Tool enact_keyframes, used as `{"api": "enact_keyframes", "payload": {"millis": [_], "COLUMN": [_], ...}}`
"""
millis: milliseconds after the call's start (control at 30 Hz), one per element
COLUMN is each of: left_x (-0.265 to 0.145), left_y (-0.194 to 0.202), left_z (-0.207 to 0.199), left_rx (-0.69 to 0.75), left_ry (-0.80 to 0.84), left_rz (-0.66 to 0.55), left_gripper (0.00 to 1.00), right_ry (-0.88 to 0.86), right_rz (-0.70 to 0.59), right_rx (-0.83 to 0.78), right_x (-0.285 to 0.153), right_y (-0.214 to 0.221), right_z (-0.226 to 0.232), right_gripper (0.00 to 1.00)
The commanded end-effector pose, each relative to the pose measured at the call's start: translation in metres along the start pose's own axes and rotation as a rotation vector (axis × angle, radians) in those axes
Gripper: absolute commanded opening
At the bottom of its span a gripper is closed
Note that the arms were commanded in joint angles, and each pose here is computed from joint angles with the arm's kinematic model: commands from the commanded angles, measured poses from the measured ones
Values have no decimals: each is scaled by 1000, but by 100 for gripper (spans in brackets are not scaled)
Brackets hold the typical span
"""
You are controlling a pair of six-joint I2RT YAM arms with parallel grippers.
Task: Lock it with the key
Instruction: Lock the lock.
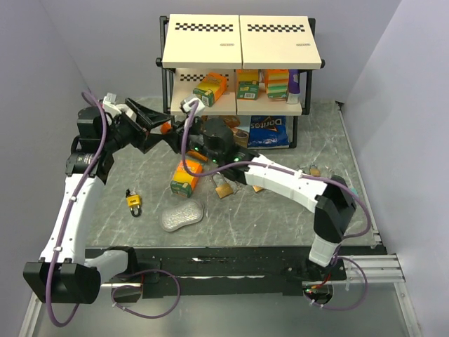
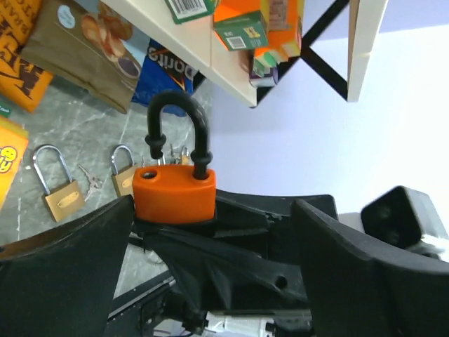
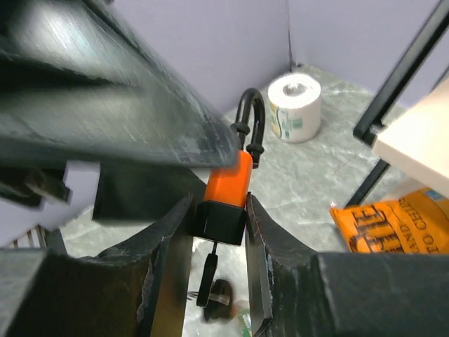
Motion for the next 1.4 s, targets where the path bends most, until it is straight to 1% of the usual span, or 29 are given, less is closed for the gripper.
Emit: {"api": "enact_keyframes", "payload": {"millis": [0, 33, 67, 100, 133, 167, 200, 233, 267, 300, 333, 367, 400, 433, 467, 500, 567, 600, 667, 700, 767, 800, 1000, 1233, 1367], "left_x": [-18, -21, -23, -28, -29, -33, -35, -38, -39, -39, -39, -39, -38, -41, -38, -38, -35, -39, -36, -36, -35, -33, -27, -20, -17], "left_y": [-6, -6, -5, -1, 0, 3, 6, 11, 14, 15, 21, 30, 41, 52, 56, 67, 74, 85, 91, 99, 105, 112, 134, 141, 147], "left_z": [-30, -32, -33, -36, -34, -34, -31, -28, -24, -21, -20, -7, -5, 0, 1, -5, -11, -20, -26, -31, -36, -39, -40, -42, -40], "left_rx": [191, 276, 329, 400, 520, 594, 753, 807, 865, 1016, 1071, 1155, 1187, 1182, 1258, 1294, 1356, 1383, 1431, 1441, 1450, 1442, 1464, 1454, 1451], "left_ry": [230, 266, 293, 349, 380, 409, 469, 497, 526, 570, 629, 646, 702, 711, 736, 763, 797, 846, 849, 881, 898, 927, 945, 935, 928], "left_rz": [-5, -7, 6, 41, 38, 46, 67, 111, 146, 139, 174, 222, 260, 314, 310, 322, 295, 286, 254, 262, 276, 305, 350, 355, 367], "left_gripper": [96, 96, 96, 96, 96, 96, 96, 96, 96, 97, 99, 99, 92, 89, 86, 82, 79, 76, 72, 67, 62, 60, 56, 50, 50], "right_ry": [-48, -71, -135, -173, -206, -298, -309, -358, -437, -441, -468, -522, -556, -575, -623, -619, -634, -630, -629, -634, -629, -628, -623, -651, -666], "right_rz": [-33, -27, 11, 35, 52, 100, 157, 171, 224, 271, 268, 321, 334, 354, 357, 413, 428, 443, 447, 451, 460, 462, 442, 443, 435], "right_rx": [6, 4, 2, 1, -4, -13, -15, -49, -77, -129, -166, -214, -245, -264, -305, -277, -295, -286, -279, -277, -261, -257, -255, -258, -262], "right_x": [-42, -59, -70, -81, -100, -114, -125, -141, -154, -165, -179, -190, -201, -206, -212, -219, -225, -228, -232, -233, -235, -235, -237, -238, -238], "right_y": [-39, -43, -45, -46, -47, -49, -40, -46, -43, -35, -39, -30, -31, -29, -30, -24, -24, -23, -23, -23, -23, -22, -23, -25, -26], "right_z": [-2, -4, -11, -14, -18, -24, -32, -28, -27, -36, -33, -33, -28, -27, -24, -25, -23, -23, -21, -21, -19, -19, -16, -11, -8], "right_gripper": [0, 0, 0, 0, 0, 0, 0, 0, 0, 0, 0, 0, 0, 0, 0, 0, 0, 0, 0, 0, 0, 0, 0, 0, 0]}}
Point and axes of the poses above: each gripper's point midway between its finger pads, its own x axis out along the fingers, its own z axis along the line the jaws close on, y = z × x, the point moved 9 cm from there along -x, back along the fingers, and after that the axes turned 14 degrees about x, right-handed, at the moved point
